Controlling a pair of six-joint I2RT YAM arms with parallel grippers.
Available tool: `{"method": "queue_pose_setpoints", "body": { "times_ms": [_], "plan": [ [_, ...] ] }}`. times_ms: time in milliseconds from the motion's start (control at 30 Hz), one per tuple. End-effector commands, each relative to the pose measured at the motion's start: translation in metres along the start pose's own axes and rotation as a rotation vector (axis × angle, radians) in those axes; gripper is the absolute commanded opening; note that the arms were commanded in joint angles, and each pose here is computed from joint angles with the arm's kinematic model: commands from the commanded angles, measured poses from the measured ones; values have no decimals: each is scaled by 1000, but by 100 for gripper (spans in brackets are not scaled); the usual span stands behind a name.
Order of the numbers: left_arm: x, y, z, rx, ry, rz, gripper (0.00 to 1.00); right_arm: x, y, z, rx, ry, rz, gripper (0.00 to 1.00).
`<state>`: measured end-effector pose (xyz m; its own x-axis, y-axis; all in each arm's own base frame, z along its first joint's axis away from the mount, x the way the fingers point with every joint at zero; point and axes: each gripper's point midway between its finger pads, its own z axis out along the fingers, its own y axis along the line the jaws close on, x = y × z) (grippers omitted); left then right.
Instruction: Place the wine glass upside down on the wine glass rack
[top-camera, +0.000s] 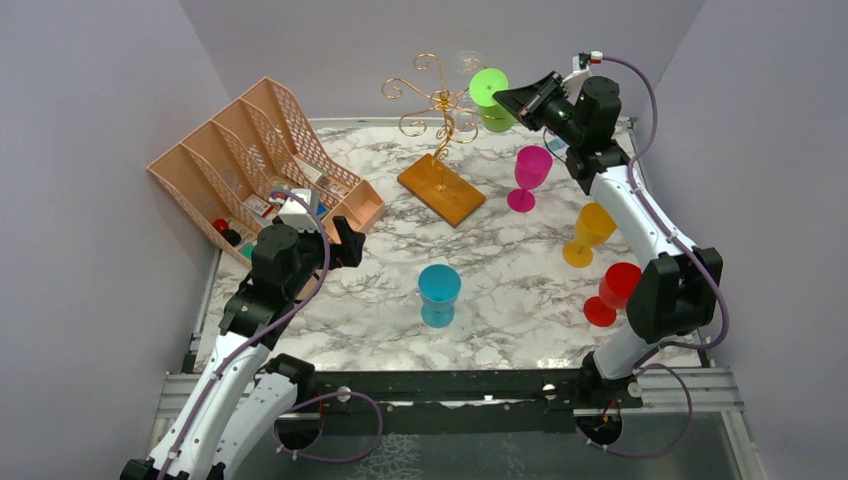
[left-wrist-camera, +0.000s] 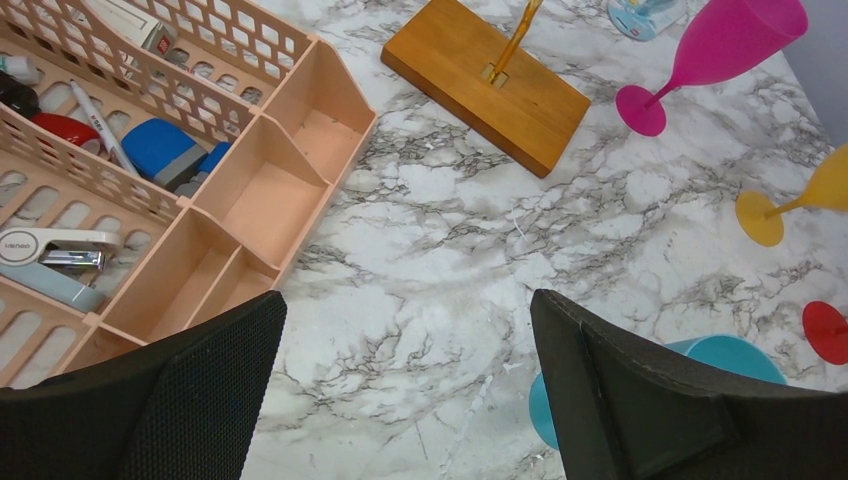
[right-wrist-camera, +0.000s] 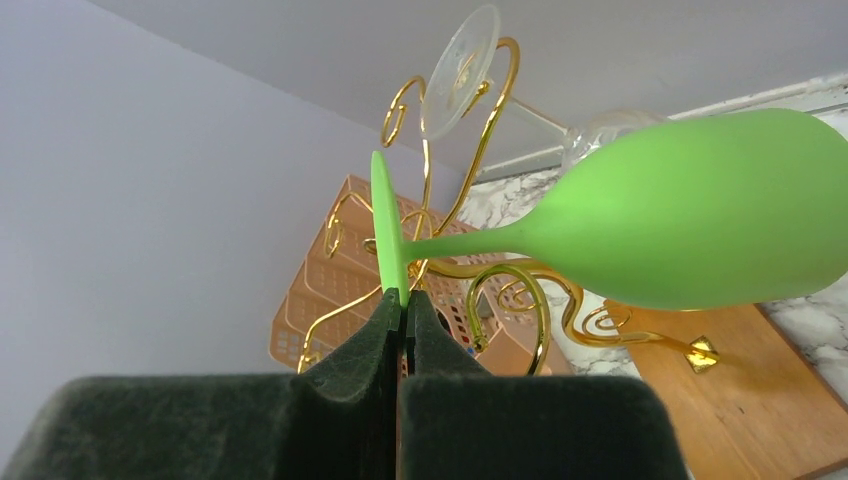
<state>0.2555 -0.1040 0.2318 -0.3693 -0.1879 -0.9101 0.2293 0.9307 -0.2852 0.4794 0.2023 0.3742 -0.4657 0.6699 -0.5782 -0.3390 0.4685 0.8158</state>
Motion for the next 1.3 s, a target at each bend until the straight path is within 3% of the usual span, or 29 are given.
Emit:
{"method": "queue_pose_setpoints", "body": {
  "times_ms": [0,633,1267],
  "plan": [
    [-6,3,1,-13,-34,17,99,-3,19,-1,-72,26,-7,1],
    [-4,4,2,-20,-30,18,99,15,22,-11,-90,123,-18,1],
    [-2,5,1,-21,-29,22,99,11,5,-32,-32,79,41,1]
  ]
}}
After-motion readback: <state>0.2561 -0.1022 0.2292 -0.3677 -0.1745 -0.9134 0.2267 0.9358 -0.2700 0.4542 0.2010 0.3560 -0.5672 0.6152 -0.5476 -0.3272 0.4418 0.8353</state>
